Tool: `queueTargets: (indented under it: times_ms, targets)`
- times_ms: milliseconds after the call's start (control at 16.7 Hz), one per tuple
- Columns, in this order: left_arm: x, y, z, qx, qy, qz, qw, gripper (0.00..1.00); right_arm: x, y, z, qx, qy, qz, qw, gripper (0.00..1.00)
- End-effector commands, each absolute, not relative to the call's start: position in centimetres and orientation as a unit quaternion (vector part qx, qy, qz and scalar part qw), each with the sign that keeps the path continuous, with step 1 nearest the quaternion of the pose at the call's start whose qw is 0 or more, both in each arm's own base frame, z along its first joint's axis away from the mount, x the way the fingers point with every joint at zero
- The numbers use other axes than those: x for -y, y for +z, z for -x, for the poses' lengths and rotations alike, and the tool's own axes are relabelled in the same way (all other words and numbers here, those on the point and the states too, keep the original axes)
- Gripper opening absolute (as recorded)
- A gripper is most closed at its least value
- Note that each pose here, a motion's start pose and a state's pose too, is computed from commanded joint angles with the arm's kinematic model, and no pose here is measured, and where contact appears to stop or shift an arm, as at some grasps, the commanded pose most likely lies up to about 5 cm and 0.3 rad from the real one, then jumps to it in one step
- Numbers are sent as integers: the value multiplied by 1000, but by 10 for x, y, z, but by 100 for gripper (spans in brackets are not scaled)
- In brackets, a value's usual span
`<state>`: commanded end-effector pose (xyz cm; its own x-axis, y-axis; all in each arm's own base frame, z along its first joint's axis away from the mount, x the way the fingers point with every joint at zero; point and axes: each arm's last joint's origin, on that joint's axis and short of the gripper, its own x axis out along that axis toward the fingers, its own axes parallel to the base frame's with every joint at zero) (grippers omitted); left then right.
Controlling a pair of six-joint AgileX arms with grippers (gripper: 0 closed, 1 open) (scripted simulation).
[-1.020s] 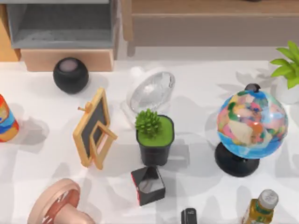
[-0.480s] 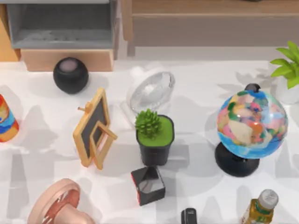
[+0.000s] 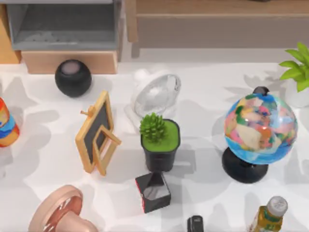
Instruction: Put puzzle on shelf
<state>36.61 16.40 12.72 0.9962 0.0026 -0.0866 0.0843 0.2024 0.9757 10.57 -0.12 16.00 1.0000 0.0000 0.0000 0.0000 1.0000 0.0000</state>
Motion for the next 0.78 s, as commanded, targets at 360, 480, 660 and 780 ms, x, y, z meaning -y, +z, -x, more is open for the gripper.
queueTargets:
  times_ms: [360, 480, 660, 780]
  targets:
    - [-170, 100, -403, 2, -10, -698, 716, 100, 1, 160, -106, 0, 0, 0, 1000, 100]
    - [-171, 96, -407, 6, -8, -706, 709, 100, 1, 160, -106, 0, 0, 0, 1000, 100]
    - [-171, 95, -408, 7, -7, -707, 707, 100, 1, 160, -106, 0, 0, 0, 1000, 100]
    - [-171, 95, -408, 7, -7, -707, 707, 100, 1, 160, -106, 0, 0, 0, 1000, 100]
